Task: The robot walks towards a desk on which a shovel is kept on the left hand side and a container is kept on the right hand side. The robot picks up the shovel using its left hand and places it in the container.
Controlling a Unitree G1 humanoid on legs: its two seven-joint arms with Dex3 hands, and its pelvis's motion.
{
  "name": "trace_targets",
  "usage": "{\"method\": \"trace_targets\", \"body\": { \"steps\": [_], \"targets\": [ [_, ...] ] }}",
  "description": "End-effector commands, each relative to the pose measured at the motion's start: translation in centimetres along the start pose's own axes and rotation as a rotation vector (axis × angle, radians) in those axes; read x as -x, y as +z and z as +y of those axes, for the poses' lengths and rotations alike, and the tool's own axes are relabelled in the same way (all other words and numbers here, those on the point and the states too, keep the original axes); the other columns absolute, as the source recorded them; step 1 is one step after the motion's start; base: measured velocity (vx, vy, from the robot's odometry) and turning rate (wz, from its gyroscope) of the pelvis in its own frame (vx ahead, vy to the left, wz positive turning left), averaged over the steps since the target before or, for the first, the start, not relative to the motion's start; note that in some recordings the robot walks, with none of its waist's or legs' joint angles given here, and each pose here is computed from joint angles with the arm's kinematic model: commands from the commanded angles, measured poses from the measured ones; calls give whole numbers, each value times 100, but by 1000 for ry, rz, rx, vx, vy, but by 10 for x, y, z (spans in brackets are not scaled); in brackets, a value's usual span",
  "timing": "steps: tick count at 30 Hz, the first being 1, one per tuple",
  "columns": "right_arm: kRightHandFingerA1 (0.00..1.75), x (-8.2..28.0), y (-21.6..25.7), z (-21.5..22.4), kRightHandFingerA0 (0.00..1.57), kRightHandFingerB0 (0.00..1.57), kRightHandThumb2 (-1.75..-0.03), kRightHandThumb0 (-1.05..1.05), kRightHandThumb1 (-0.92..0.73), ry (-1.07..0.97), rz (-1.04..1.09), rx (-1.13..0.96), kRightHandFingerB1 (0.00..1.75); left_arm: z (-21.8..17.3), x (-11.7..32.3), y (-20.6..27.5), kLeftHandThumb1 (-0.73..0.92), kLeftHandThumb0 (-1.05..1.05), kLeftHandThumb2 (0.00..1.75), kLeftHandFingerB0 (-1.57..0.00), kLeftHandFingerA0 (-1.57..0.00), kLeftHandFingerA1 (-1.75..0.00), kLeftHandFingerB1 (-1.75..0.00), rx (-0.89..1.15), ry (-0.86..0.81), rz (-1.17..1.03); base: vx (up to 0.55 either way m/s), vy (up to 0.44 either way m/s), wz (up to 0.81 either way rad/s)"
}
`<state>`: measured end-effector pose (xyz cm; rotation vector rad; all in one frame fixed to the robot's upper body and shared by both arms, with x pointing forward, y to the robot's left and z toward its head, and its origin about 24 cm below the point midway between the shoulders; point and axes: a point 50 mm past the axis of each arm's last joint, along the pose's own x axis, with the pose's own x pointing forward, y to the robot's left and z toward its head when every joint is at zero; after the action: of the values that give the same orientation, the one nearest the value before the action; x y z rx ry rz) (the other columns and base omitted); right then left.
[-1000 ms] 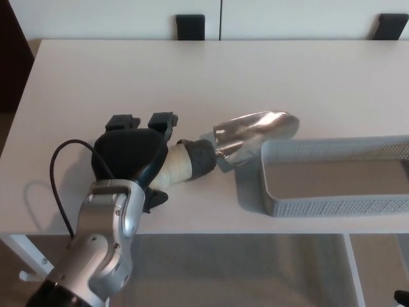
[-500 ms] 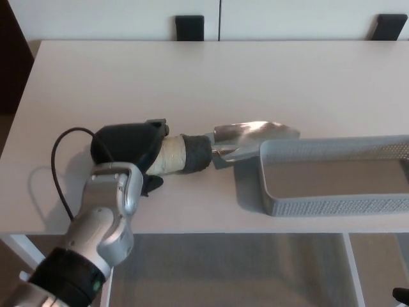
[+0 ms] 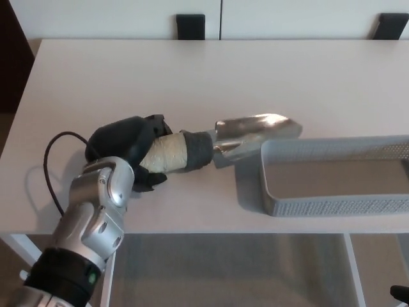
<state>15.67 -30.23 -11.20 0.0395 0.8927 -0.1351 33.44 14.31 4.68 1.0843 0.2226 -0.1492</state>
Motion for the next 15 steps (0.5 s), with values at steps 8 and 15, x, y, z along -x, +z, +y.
{"method": "trace_targets", "body": {
  "steps": [8, 15],
  "targets": [
    [61, -1, 13, -3, 51, 37, -53, -13, -52, -10, -47, 26, 50, -14, 5, -19, 71, -5, 128, -55, -107, -175, -175, 1477, 85, 210, 0, 0, 0],
    [63, -1, 11, -2, 54, 37, -53, -11, -54, -11, -44, 11, 51, -18, 9, -16, 71, -7, 119, -53, -111, -175, -174, 1503, 70, 172, 0, 0, 0]
  ]
}}
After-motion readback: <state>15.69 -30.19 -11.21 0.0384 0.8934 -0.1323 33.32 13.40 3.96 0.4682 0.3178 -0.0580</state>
